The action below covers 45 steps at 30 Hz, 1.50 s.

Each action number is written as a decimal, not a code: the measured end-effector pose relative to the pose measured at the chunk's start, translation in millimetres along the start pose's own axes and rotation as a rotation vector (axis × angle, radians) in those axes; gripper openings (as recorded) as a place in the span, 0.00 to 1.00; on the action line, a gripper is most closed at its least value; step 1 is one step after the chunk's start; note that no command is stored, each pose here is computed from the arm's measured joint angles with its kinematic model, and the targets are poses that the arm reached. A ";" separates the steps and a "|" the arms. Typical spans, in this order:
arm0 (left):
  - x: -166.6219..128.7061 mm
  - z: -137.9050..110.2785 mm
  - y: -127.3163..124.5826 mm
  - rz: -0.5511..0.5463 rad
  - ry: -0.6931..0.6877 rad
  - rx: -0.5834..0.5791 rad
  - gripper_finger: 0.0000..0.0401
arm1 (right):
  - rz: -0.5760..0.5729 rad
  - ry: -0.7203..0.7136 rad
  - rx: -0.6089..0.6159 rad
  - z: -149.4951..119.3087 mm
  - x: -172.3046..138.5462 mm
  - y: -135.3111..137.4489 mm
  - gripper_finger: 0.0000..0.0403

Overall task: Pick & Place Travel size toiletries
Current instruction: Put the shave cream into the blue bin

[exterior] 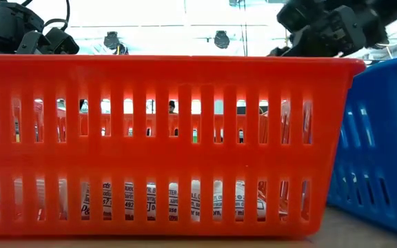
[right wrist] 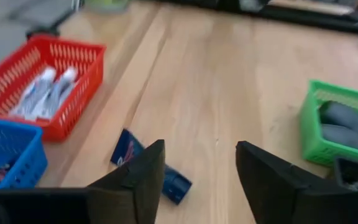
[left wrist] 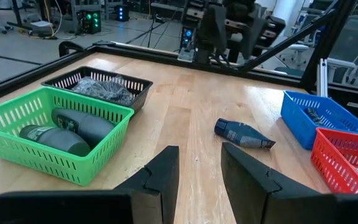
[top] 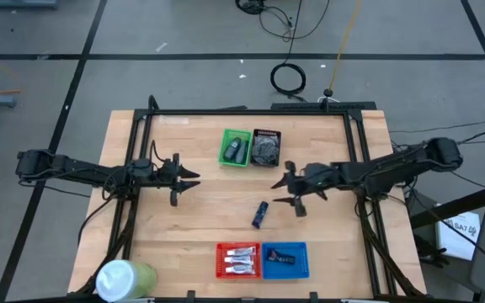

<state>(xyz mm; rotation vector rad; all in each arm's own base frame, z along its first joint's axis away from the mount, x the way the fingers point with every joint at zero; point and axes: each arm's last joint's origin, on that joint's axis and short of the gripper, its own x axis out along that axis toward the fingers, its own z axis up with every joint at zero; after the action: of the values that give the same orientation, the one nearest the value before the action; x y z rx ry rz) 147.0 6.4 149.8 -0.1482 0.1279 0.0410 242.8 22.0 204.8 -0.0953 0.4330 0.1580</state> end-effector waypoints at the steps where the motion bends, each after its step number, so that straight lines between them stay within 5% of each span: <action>1: 0.0 0.0 0.0 0.000 0.000 0.000 0.29 | 0.009 0.031 -0.014 5.4 5.1 0.9 0.48; 9: 0.0 0.0 0.0 -0.001 0.000 -0.002 0.29 | 0.097 0.230 -0.162 14.5 45.8 11.7 0.61; 16: 0.0 0.3 0.0 0.000 -0.003 -0.003 0.29 | 0.273 0.232 -0.122 13.3 64.8 7.9 0.61; 25: 0.0 0.8 0.5 0.023 -0.011 -0.020 0.29 | 0.231 0.226 -0.148 13.0 66.1 2.7 0.60; 35: 0.0 0.9 0.6 0.024 -0.013 -0.073 0.29 | 0.249 0.344 -0.176 -27.7 104.9 12.7 0.56; 45: 0.0 0.2 0.7 0.025 -0.006 -0.073 0.29 | 0.248 0.369 -0.152 -36.1 113.1 12.2 0.52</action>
<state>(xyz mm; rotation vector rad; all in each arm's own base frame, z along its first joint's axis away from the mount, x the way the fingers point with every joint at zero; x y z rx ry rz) 147.0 7.1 149.9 -0.2191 0.1223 0.0707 327.3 44.4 123.5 -0.2225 0.8013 0.4211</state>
